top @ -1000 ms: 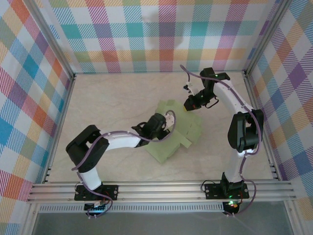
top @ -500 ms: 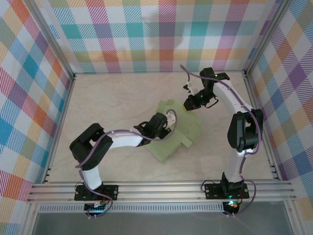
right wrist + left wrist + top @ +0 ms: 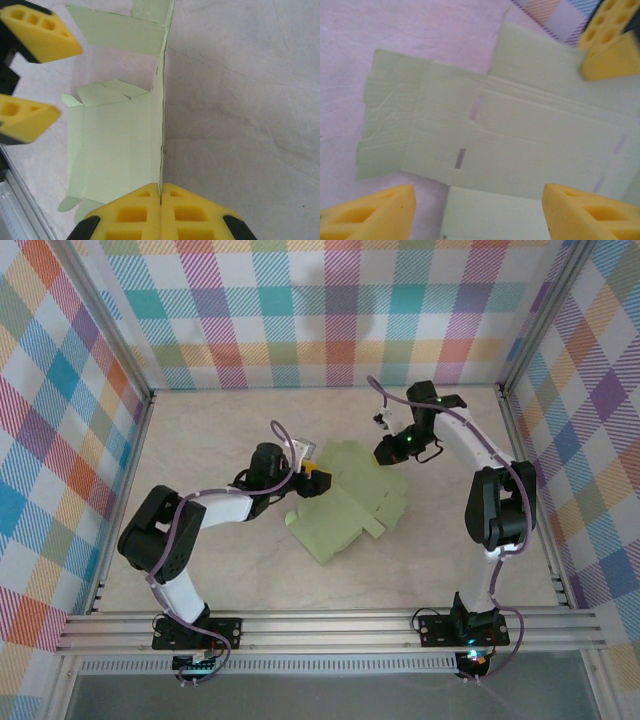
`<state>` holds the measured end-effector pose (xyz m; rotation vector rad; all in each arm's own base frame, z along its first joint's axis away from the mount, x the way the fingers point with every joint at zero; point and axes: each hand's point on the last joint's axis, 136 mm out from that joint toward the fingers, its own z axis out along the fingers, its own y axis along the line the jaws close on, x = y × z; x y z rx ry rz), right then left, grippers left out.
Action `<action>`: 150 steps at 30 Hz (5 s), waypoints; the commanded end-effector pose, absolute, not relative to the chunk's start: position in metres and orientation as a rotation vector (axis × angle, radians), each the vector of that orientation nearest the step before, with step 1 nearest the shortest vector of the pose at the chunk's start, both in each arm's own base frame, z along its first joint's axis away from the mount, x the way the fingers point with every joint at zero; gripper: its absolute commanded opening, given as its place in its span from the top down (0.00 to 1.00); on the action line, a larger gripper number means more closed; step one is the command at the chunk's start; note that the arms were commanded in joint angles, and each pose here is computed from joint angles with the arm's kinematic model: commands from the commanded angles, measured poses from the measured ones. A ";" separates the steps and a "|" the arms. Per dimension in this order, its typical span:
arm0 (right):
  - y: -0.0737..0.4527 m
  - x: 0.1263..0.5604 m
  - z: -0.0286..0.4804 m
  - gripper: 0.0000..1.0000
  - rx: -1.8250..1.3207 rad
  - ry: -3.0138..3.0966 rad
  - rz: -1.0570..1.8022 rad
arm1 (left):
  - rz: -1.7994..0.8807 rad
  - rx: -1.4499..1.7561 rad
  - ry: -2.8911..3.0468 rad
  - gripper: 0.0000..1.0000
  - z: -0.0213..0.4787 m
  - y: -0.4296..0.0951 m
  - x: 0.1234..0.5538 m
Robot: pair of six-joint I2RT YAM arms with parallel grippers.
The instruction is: Fold the paper box
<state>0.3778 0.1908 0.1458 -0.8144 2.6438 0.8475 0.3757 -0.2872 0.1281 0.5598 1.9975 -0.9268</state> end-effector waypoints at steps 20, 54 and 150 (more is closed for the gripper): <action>0.197 0.403 0.137 1.00 -1.050 2.312 -0.022 | -0.668 -0.048 1.970 0.00 0.157 -0.144 0.432; 0.276 0.307 0.170 1.00 -1.494 1.670 -0.422 | -0.609 -0.246 2.173 0.00 0.121 -0.105 0.438; 0.283 0.316 0.129 1.00 -1.426 1.027 -0.821 | -0.766 0.552 2.074 0.49 0.085 -0.217 0.330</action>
